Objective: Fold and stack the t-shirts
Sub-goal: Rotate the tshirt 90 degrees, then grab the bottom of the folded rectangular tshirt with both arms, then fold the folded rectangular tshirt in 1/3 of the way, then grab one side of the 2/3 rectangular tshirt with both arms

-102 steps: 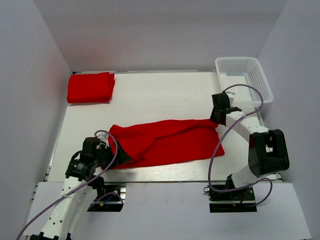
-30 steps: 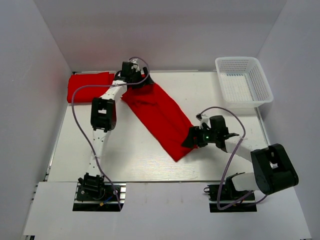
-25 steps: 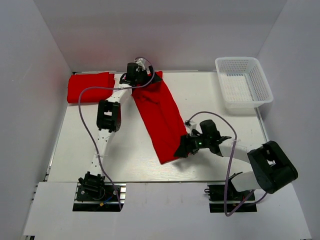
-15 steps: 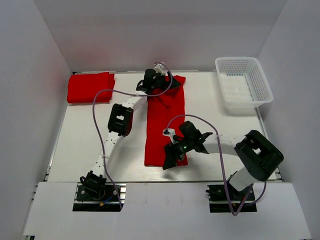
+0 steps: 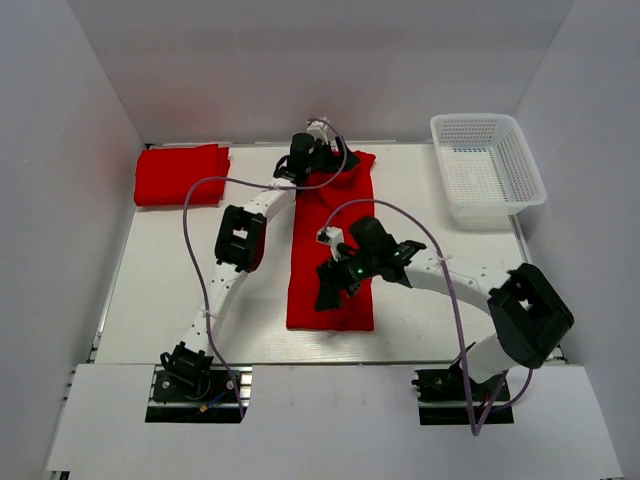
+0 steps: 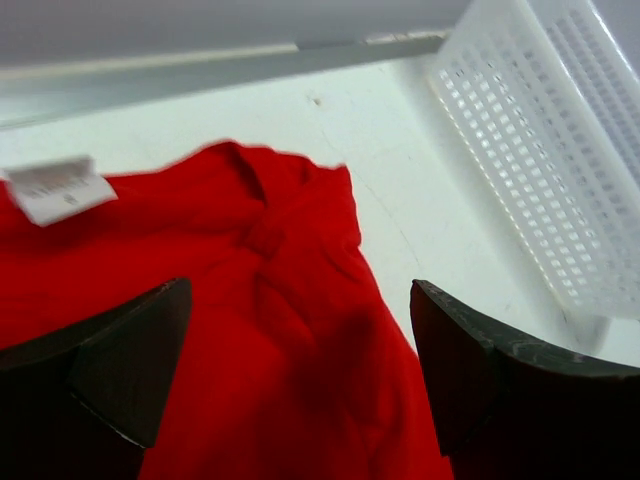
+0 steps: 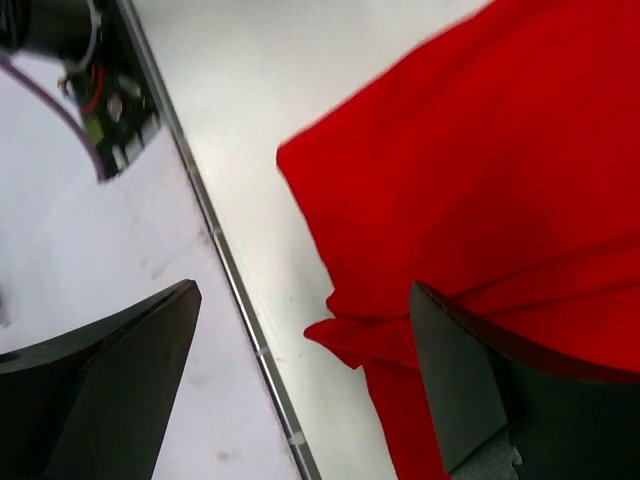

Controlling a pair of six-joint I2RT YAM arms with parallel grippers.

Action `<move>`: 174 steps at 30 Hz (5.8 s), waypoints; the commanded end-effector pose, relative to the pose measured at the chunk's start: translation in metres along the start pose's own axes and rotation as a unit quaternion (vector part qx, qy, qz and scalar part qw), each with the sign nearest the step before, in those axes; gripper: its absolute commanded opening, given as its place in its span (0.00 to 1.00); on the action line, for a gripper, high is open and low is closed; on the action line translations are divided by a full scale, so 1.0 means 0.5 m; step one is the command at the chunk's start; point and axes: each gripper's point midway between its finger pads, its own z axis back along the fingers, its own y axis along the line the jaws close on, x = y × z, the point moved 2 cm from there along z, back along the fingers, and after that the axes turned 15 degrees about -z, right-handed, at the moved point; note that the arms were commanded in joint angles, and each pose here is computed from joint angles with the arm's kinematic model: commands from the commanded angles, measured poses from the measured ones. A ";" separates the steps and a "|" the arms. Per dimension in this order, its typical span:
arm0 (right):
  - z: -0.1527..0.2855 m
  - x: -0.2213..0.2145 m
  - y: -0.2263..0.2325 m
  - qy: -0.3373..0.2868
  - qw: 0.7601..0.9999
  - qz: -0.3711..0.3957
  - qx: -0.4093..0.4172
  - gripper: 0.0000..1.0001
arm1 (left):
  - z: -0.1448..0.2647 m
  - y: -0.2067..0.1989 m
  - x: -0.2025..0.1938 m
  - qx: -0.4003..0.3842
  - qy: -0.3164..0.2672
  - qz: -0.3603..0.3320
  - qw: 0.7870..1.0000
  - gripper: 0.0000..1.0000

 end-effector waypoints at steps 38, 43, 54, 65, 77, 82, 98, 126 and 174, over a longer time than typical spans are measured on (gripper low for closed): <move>0.085 -0.177 -0.142 -0.122 0.931 -0.281 -0.198 0.87 | 0.892 -0.377 -0.375 0.117 0.396 0.133 0.901 1.00; 0.079 -0.178 -0.145 -0.124 0.930 -0.286 -0.194 0.72 | 0.887 -0.375 -0.413 0.132 0.420 0.130 0.888 0.98; 0.085 -0.259 -0.191 -0.110 0.894 -0.356 -0.250 0.00 | 0.952 -0.356 -0.521 0.188 0.487 0.140 0.841 0.14; 0.109 -0.273 -0.140 -0.121 0.928 -0.303 -0.181 0.00 | 0.943 -0.396 -0.469 0.155 0.463 0.144 0.861 0.00; 0.129 -0.215 -0.083 -0.135 0.945 -0.261 -0.141 0.00 | 0.884 -0.449 -0.370 0.084 0.407 0.135 0.900 0.00; 0.127 -0.191 -0.075 -0.128 0.952 -0.240 -0.138 0.00 | 0.845 -0.464 -0.340 0.053 0.390 0.122 0.911 0.00; 0.216 0.012 -0.121 -0.240 0.902 -0.175 -0.314 0.00 | 0.710 -0.372 -0.166 0.214 0.305 0.050 0.927 0.00; 0.283 0.267 -0.263 -0.302 0.865 -0.137 -0.377 0.00 | 0.492 -0.164 0.014 0.247 0.228 -0.016 0.942 0.00; 0.214 0.104 -0.317 -0.237 0.922 -0.209 -0.226 0.90 | 0.626 -0.184 -0.188 0.126 0.313 0.014 0.941 0.92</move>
